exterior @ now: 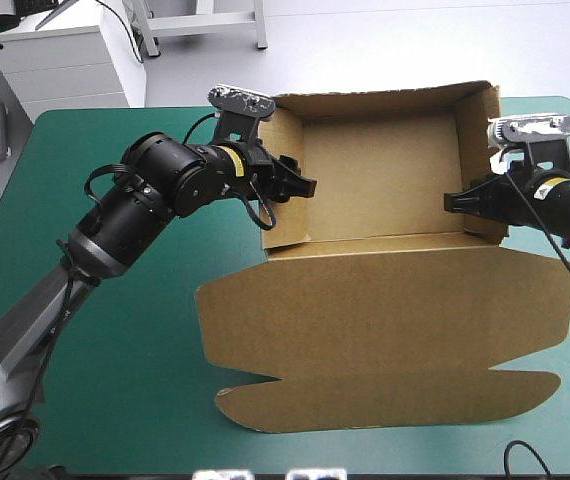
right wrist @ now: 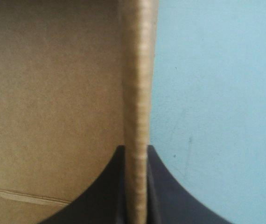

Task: Fold the box

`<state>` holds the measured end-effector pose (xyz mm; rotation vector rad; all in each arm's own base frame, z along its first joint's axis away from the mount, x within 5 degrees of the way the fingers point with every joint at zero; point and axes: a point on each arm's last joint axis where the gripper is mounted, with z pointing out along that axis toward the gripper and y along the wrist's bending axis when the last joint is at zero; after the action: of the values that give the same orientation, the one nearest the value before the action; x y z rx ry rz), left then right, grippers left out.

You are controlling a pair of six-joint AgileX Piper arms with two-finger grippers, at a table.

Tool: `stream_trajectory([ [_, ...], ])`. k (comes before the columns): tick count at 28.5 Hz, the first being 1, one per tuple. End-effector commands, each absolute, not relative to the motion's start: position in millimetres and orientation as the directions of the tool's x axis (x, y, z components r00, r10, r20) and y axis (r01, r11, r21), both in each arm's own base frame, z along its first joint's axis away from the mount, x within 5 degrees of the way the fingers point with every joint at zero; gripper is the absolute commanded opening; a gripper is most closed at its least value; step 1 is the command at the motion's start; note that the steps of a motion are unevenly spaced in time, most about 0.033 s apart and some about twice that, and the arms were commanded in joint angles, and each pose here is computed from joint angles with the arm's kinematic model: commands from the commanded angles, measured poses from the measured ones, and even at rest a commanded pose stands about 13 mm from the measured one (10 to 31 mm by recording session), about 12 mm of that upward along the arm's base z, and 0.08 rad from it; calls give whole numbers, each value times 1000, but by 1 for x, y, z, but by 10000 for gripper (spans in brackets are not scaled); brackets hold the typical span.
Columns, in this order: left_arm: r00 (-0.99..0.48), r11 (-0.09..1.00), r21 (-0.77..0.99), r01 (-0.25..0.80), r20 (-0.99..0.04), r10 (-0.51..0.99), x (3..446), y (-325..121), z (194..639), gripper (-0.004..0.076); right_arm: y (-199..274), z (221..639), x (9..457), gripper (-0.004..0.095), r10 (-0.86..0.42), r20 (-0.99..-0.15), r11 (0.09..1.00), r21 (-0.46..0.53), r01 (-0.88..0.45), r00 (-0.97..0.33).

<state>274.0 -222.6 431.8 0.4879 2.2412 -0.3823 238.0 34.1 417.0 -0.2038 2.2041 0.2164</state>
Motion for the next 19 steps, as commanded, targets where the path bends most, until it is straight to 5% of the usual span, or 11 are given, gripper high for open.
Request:
stream_trajectory([
  [1,-510,882,-125,454,-848,142,270,-220,460,421,39,440,233,-12,33,-864,955,175,-238,-503],
  [4,-512,883,-137,450,-849,129,272,-223,458,368,40,437,236,-12,31,-853,954,182,-240,-521],
  [11,-502,881,-98,463,-848,169,277,-227,452,18,41,433,240,-12,35,-842,952,193,-239,-538],
  [19,-455,896,71,438,-843,289,285,-219,447,-8,42,409,258,-12,-18,-764,954,181,-240,-645],
])
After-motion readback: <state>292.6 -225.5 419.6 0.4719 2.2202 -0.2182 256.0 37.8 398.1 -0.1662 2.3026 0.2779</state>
